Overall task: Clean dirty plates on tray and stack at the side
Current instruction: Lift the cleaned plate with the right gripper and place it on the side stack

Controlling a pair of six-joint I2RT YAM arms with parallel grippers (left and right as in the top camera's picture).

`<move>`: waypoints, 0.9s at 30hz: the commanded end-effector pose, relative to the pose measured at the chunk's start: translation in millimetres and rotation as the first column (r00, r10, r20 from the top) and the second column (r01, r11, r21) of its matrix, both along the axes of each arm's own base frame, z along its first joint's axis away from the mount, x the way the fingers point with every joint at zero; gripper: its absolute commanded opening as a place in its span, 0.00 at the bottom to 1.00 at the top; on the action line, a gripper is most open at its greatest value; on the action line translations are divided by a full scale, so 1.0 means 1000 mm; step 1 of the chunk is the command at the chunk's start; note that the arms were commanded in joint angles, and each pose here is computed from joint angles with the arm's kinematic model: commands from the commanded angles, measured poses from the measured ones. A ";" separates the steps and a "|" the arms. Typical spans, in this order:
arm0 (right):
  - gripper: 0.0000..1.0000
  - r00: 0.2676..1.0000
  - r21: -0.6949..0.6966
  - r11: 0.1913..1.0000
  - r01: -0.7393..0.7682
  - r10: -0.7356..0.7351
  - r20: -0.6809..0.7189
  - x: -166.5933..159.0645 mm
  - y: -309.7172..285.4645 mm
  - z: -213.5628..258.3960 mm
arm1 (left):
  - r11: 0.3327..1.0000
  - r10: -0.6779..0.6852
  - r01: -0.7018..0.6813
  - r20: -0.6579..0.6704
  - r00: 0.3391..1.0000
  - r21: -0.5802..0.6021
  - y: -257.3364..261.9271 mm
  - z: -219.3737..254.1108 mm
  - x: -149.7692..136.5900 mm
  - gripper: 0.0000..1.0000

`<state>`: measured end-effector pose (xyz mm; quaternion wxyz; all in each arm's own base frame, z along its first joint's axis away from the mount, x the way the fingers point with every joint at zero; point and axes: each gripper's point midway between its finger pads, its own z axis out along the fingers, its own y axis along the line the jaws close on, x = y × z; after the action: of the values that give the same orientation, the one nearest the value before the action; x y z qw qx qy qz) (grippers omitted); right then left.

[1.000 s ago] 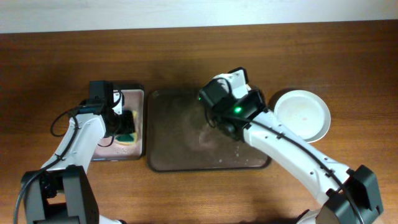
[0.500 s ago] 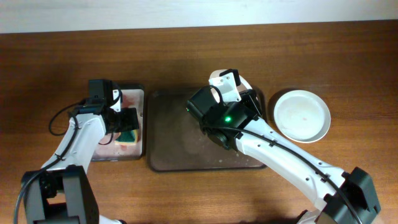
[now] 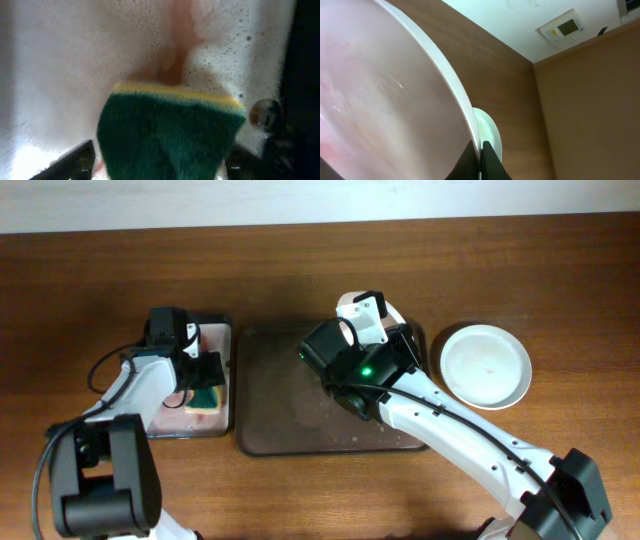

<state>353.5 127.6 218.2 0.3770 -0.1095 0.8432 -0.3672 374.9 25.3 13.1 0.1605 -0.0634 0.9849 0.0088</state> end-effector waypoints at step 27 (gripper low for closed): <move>0.04 1.000 0.040 0.999 -0.001 0.000 0.016 -0.002 0.001 0.005 | 0.999 -0.038 0.038 -0.196 0.980 -0.003 -0.001 -0.008 -0.038 0.76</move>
<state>352.8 130.3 214.0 0.3720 -0.1126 0.8499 -0.3558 347.9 23.7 16.9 0.0809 -0.0504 0.9954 0.0103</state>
